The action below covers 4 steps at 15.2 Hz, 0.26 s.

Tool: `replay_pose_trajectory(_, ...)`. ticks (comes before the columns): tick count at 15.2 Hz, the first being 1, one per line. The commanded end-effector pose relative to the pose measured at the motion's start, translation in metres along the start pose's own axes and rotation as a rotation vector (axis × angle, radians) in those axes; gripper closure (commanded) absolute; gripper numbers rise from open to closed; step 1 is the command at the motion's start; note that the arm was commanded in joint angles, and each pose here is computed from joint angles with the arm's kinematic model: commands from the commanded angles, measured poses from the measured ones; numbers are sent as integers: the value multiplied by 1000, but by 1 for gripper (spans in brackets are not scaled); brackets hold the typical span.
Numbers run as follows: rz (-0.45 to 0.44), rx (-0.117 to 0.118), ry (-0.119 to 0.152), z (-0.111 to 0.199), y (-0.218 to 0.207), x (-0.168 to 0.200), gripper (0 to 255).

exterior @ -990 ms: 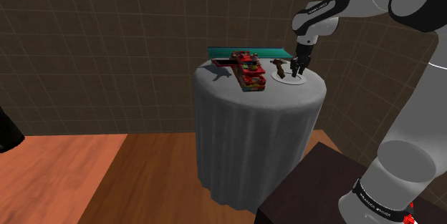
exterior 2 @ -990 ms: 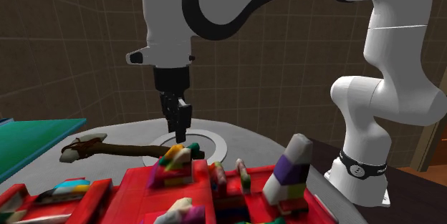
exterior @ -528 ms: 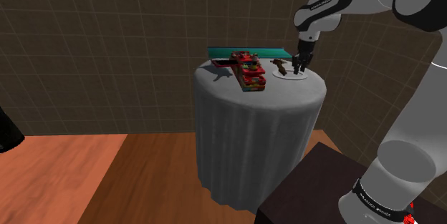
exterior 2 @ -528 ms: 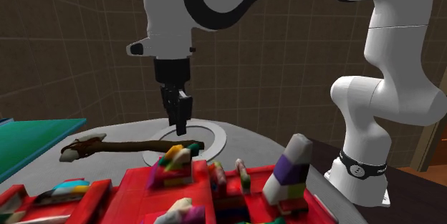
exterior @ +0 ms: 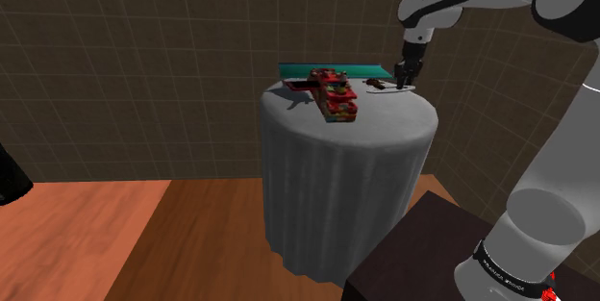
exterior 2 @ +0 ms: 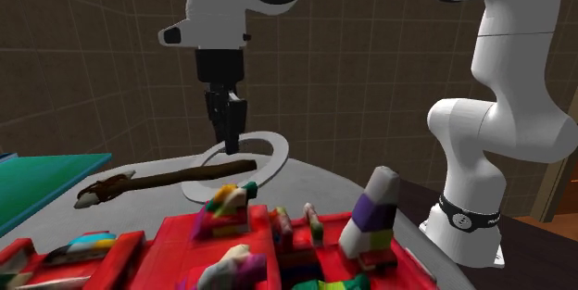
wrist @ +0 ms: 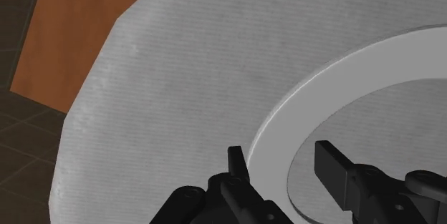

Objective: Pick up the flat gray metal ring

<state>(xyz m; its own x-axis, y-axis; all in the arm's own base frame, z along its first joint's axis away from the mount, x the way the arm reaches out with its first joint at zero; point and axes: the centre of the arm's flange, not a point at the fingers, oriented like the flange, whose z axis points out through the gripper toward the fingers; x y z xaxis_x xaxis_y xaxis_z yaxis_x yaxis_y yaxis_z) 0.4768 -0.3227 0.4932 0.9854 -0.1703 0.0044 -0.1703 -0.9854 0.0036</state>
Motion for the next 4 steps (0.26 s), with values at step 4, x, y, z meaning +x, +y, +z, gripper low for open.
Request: replay_pose_trajectory(4, 0, 0, 0, -17, 0, -1, 255)
